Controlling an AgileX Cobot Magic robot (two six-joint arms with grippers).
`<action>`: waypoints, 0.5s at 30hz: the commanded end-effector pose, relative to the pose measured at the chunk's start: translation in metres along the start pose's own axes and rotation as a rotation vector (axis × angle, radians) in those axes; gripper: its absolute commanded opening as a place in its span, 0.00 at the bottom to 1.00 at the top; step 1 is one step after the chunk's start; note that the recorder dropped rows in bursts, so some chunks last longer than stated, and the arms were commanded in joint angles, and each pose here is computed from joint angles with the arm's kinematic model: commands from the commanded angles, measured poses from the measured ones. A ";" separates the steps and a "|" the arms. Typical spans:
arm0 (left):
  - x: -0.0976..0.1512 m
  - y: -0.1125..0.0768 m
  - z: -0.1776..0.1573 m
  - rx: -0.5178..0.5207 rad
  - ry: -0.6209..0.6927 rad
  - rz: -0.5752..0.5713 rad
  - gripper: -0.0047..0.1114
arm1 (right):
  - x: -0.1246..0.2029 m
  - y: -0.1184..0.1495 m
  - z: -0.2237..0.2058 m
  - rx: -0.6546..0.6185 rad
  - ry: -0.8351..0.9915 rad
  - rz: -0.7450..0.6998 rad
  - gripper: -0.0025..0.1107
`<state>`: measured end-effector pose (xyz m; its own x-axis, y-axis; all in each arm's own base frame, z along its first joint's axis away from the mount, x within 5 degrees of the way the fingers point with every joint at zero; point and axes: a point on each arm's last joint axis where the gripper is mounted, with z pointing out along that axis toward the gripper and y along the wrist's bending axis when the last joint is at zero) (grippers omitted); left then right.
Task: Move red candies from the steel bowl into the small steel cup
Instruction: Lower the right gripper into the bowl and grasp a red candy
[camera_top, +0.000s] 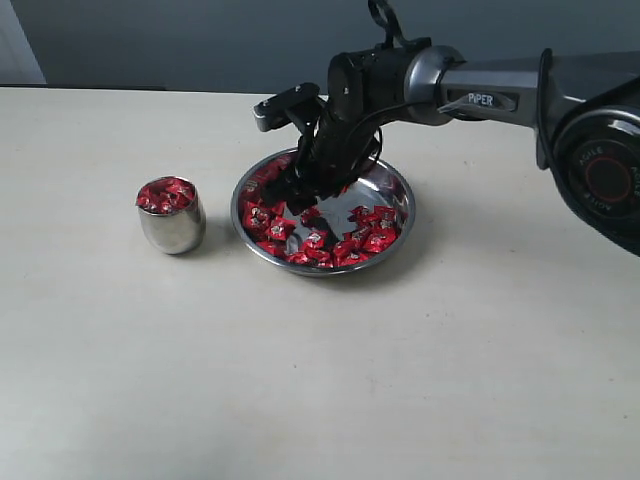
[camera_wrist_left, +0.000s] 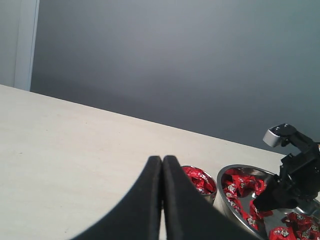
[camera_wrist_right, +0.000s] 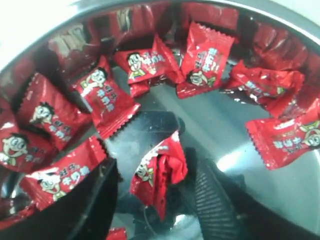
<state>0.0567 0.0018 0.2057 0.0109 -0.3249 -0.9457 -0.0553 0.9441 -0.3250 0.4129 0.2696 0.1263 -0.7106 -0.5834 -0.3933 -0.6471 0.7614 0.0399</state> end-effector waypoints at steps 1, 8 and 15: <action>0.001 0.000 0.000 0.000 -0.006 -0.011 0.04 | 0.004 -0.002 0.010 0.003 0.018 0.013 0.42; 0.001 0.000 0.000 0.000 -0.006 -0.011 0.04 | 0.004 -0.002 0.010 0.002 0.017 0.018 0.40; 0.001 0.000 0.000 0.000 -0.006 -0.011 0.04 | -0.005 0.002 -0.010 -0.031 -0.039 0.060 0.03</action>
<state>0.0567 0.0018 0.2057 0.0109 -0.3249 -0.9457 -0.0553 0.9441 -0.3250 0.4118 0.2712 0.1199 -0.7387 -0.5542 -0.3836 -0.6233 0.7782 0.0761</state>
